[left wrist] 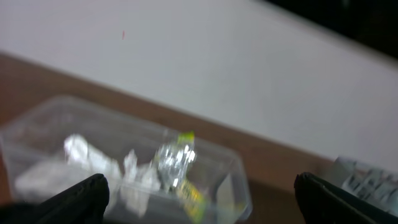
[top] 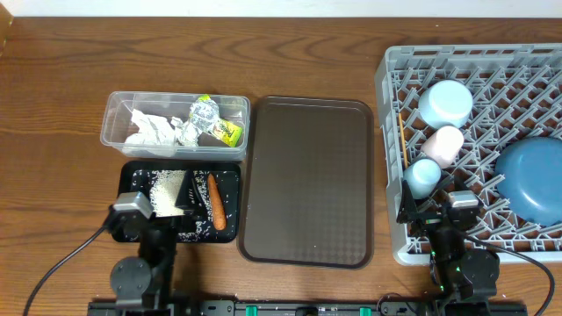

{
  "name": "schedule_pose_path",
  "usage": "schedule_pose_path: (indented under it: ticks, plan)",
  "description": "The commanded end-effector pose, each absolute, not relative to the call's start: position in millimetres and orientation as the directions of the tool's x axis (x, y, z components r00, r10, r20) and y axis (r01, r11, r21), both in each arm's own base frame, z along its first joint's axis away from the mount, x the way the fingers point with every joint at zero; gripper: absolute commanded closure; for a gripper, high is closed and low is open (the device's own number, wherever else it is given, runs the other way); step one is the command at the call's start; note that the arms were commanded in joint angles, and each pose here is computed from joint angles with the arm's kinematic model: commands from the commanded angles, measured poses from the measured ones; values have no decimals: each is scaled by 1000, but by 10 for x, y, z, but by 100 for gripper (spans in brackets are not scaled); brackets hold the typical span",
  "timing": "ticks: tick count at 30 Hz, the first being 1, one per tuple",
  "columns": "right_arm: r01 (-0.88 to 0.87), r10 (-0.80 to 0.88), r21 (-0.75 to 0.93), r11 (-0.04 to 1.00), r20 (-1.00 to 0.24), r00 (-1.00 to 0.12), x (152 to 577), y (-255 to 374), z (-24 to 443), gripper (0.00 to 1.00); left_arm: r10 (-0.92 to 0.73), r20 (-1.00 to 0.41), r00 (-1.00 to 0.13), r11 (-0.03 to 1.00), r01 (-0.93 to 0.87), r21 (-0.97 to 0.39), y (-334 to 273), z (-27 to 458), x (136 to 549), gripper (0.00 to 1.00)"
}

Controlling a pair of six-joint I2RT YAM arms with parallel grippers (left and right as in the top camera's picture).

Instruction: Sort waste into correct bins and load items into the dishwasher rack

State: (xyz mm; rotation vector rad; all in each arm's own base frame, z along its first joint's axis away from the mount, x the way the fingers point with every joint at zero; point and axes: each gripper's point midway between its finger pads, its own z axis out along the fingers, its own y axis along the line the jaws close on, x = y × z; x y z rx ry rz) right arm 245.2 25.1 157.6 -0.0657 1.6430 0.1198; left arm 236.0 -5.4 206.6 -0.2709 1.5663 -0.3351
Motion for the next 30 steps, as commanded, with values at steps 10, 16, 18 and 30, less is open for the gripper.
schedule_pose_path:
  ticks: [10,16,18,30]
  plan:
    - [-138,37,47,989,-996,-77,2442,311,1574,1,-382,-911,-154,921,18,-389,-125,1413,2440,2]
    - [-138,37,47,989,-996,-78,2442,311,1573,1,-343,-926,-159,937,11,-349,-160,1389,2436,2]
    - [-138,37,47,989,-996,-78,2442,311,1573,1,-317,-934,-164,945,28,-325,-194,1387,2434,2]
    - [-138,37,47,989,-996,-78,2442,311,1573,1,-315,-935,-164,946,31,-324,-200,1388,2433,2]
